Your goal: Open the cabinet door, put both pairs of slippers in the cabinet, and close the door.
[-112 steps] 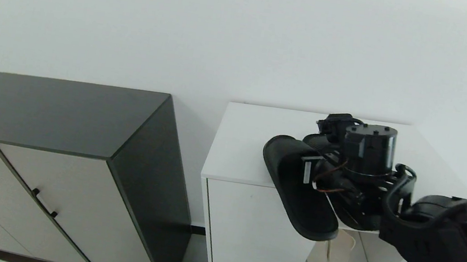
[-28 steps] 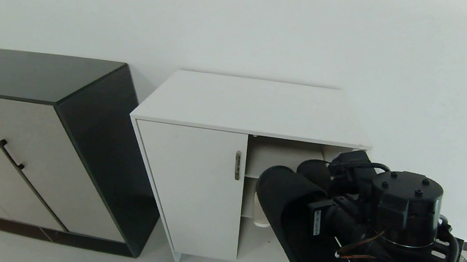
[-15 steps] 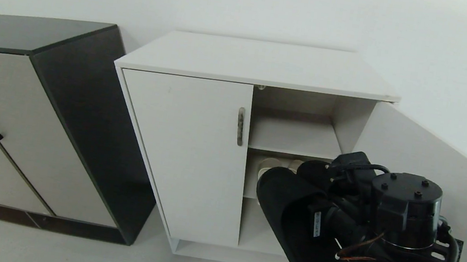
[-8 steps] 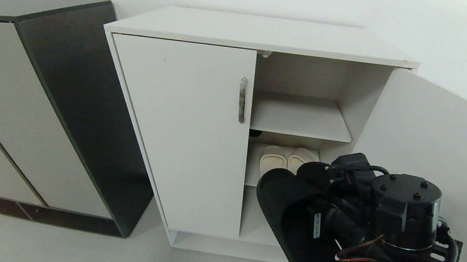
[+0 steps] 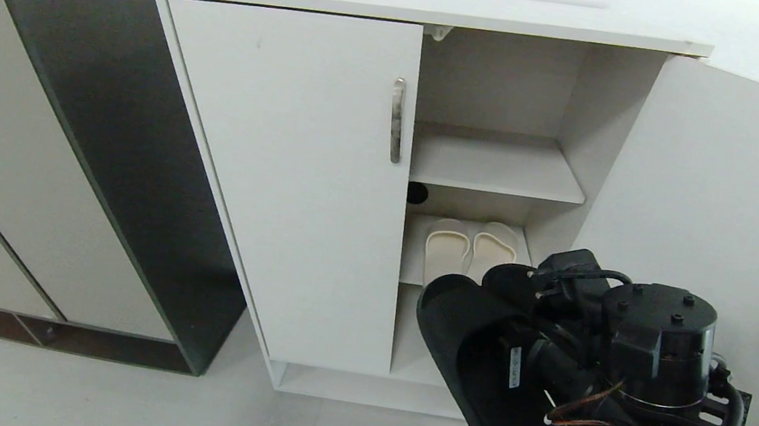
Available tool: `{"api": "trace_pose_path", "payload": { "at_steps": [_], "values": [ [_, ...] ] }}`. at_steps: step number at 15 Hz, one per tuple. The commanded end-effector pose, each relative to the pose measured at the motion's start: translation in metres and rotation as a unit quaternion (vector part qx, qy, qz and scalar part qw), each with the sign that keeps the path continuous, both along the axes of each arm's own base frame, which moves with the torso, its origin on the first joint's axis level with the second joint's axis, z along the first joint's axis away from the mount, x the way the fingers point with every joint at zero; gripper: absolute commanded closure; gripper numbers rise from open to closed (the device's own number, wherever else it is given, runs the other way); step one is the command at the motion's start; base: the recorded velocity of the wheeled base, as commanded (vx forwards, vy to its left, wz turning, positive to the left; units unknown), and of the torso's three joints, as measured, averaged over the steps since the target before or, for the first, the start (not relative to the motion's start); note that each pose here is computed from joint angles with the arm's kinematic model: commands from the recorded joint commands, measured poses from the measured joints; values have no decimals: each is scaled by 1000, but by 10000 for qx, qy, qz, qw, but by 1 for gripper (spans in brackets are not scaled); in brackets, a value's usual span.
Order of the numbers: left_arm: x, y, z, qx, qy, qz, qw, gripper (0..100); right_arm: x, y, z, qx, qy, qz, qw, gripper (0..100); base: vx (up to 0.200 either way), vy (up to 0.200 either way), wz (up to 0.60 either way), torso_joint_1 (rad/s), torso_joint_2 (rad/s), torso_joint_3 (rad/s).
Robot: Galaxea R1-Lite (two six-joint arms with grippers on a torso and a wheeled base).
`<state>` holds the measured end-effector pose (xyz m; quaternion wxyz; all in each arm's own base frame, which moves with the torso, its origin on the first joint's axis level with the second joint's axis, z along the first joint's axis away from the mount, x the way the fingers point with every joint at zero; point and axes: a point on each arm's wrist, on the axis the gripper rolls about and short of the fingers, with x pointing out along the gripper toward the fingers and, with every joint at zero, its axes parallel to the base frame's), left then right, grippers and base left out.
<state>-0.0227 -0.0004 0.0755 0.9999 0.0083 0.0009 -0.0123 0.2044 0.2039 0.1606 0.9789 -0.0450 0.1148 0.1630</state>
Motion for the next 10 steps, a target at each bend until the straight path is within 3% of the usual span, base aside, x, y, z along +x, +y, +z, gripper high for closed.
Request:
{"api": "trace_pose_path", "payload": {
  "at_steps": [1, 4, 6, 10],
  "values": [
    [0, 0, 0, 1, 6, 1, 10000, 100, 0, 1, -1, -10, 10, 14, 10000, 100, 0, 0, 0, -2, 56, 36],
    [0, 0, 0, 1, 6, 1, 10000, 100, 1, 4, 0, 65, -57, 44, 10000, 100, 0, 0, 0, 0, 0, 0],
    [0, 0, 0, -6, 6, 1, 10000, 100, 0, 3, -3, 52, -54, 53, 10000, 100, 0, 0, -600, 7, 2, 2],
    [0, 0, 0, -6, 6, 1, 10000, 100, 2, 12, -10, 132, -126, 122, 9998, 100, 0, 0, 0, 0, 0, 0]
  ]
}}
